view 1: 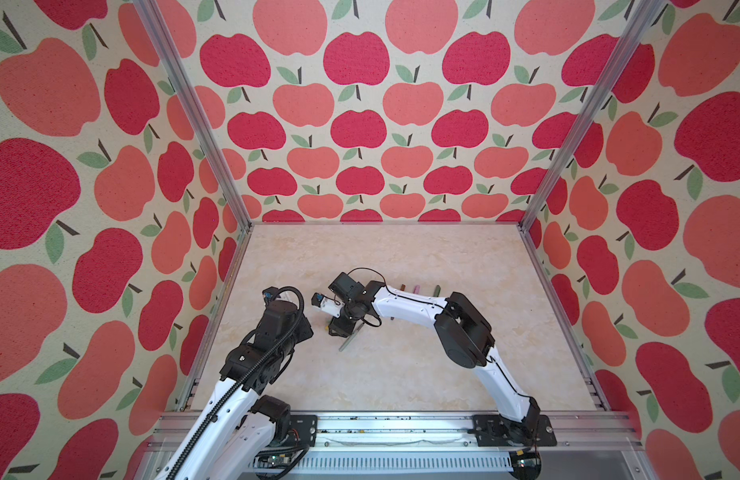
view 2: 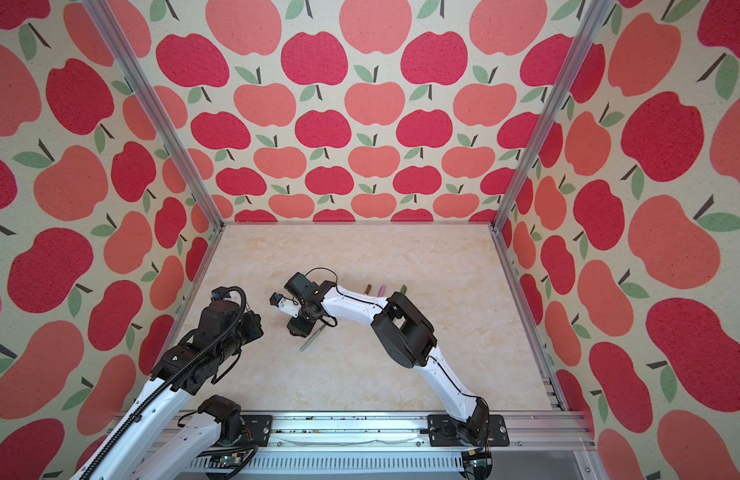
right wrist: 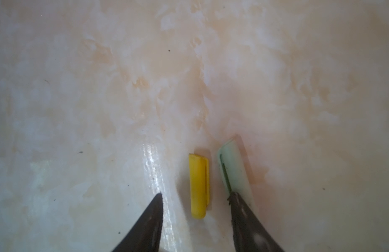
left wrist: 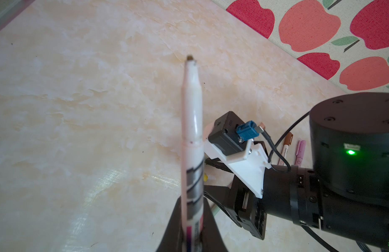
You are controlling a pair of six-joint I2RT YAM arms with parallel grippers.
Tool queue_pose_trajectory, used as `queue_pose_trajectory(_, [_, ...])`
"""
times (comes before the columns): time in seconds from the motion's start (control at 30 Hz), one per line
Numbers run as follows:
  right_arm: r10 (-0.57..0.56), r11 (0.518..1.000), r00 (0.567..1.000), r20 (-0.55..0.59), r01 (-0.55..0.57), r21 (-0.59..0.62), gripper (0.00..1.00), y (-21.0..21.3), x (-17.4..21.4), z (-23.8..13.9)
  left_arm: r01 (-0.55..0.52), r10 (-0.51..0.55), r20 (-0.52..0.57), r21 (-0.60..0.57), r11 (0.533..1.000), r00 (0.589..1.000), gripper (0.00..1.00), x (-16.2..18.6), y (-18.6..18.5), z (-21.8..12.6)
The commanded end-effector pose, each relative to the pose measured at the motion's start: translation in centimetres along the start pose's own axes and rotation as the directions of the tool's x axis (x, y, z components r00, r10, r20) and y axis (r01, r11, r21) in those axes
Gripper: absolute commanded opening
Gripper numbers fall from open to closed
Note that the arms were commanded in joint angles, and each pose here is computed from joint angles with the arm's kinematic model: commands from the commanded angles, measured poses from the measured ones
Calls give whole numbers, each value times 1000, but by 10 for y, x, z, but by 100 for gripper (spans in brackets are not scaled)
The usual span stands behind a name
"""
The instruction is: Insert the pens into the pen caps
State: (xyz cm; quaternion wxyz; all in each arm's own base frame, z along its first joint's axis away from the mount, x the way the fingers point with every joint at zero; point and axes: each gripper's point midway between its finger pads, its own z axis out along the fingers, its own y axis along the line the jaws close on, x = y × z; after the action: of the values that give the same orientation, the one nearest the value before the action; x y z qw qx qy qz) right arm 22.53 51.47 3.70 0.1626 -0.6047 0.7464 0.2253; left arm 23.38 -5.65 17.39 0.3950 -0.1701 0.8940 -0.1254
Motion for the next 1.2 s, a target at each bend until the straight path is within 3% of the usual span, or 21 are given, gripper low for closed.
queue_pose_trajectory(0.0, [25, 999, 999, -33, -27, -37, 51, 5, 7, 10, -6, 7, 18, -24, 1000, 1000, 0, -6, 4, -6])
queue_pose_trajectory(0.57, [8, 999, 987, -163, -2, 36, 30, 0, 33, 44, -2, 3, 31, -28, 1000, 1000, 0, -6, 8, -11])
queue_pose_trajectory(1.17, [10, 996, 981, -192, 6, 85, 29, 3, 53, 30, -2, 2, 28, -18, 1000, 1000, 0, -6, 5, -9])
